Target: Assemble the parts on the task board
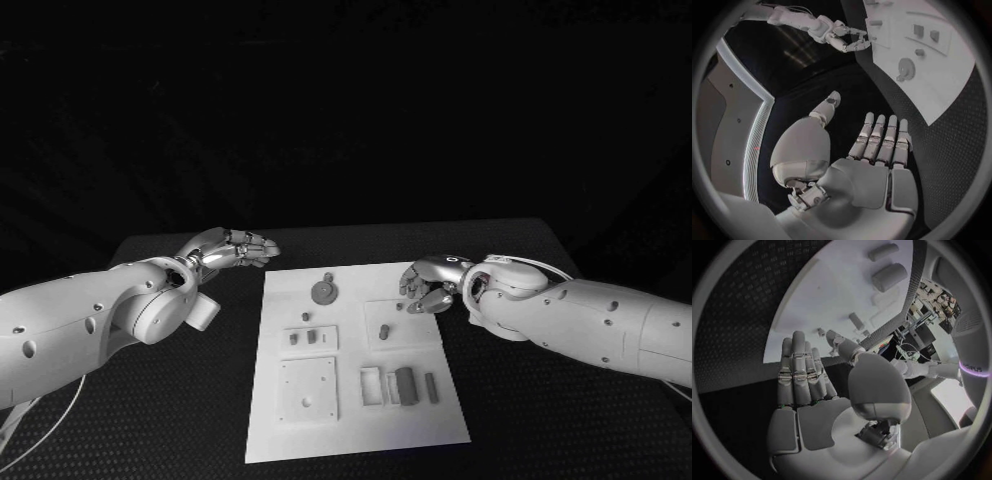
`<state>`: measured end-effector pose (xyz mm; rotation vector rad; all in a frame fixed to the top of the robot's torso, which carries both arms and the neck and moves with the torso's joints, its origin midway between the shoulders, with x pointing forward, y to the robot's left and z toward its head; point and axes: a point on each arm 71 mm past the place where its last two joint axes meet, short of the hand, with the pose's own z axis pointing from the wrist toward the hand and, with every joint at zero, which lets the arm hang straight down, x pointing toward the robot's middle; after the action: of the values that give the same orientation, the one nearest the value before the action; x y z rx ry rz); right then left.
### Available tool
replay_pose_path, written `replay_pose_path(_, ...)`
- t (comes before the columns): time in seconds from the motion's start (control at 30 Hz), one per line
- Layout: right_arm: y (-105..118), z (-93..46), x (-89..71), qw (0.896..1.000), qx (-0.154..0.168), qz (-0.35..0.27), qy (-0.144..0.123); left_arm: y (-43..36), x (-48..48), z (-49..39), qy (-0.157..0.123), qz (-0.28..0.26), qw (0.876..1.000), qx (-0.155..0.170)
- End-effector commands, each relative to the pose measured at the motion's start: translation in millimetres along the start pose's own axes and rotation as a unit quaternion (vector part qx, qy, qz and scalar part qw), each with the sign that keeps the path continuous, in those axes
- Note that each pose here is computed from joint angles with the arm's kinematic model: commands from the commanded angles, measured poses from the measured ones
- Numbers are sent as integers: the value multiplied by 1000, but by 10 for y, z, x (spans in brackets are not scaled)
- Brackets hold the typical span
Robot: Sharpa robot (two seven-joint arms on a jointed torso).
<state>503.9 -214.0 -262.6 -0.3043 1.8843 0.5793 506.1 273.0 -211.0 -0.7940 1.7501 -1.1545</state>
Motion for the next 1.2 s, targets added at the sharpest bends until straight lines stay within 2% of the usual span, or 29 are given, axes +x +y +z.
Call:
replay_pose_path(0.03,45,16,53,1000,-10,-22,-3,-43,56,11,18,-22,999,18)
replay_pose_path(0.5,116,83,103,1000,-14,-28,4,-74,136,29,38,-28,999,25)
replay_pose_path(0.8,102,136,129,999,-3,-37,7,-84,170,27,49,-30,998,25)
replay_pose_path(1.2,104,170,270,998,1,-59,35,-83,170,26,49,-30,998,24)
